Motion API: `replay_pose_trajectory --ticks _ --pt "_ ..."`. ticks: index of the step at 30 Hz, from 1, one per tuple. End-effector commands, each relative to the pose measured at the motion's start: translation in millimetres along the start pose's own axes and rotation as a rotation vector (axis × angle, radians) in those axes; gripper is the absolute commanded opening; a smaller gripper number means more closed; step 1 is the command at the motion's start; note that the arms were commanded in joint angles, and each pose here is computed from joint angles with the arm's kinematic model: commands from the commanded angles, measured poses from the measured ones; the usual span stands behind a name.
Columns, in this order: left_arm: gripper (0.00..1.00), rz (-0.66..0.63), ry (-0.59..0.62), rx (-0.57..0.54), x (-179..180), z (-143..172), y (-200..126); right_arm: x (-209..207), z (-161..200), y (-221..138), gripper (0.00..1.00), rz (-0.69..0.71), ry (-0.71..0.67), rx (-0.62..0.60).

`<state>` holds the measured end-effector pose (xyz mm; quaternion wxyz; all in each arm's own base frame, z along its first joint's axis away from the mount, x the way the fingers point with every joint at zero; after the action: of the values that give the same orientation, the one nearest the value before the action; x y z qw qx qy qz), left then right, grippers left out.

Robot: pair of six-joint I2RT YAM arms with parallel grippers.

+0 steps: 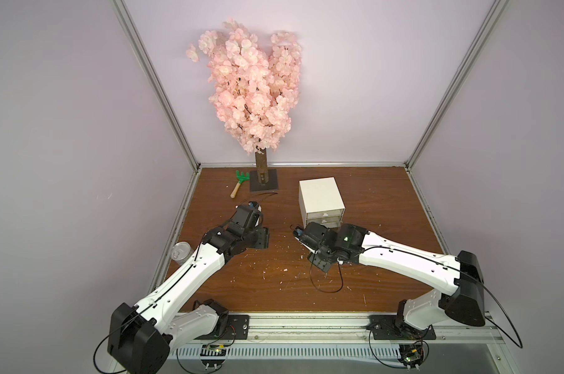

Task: Put the bluetooth earphones in the drawer according to color
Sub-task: Pick up the Bluetooth earphone from the center of the board, then place the bluetooth earphone in the drawer.

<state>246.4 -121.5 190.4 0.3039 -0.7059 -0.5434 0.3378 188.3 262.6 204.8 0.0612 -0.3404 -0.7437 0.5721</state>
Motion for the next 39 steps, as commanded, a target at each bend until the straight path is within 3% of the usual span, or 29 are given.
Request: replay_pose_trajectory --ticks 1,14,25,39 --pt "0.70 -0.002 0.001 -0.005 4 2 0 -26 7 0 0.37 0.052 -0.148 0.011" --pt "0.70 -0.001 0.009 -0.020 5 -2 -3 -52 30 39 0.25 -0.008 -0.320 -0.033" --pt "0.70 0.000 0.009 -0.018 6 -3 -3 -55 36 65 0.25 -0.039 -0.389 -0.069" --pt "0.70 0.003 0.012 -0.022 6 -5 -4 -58 42 94 0.28 -0.103 -0.371 -0.074"
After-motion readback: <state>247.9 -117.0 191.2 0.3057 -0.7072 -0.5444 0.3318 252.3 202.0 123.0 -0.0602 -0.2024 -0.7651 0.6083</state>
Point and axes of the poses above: each gripper's point midway between its finger pads, its own y axis out along the fingers, its own x axis along the line the jaws close on, z = x × y, the point moved 4 cm from there along -y, back along the fingers, and after that the axes turned 1 degree about y, right-handed, at the moved point
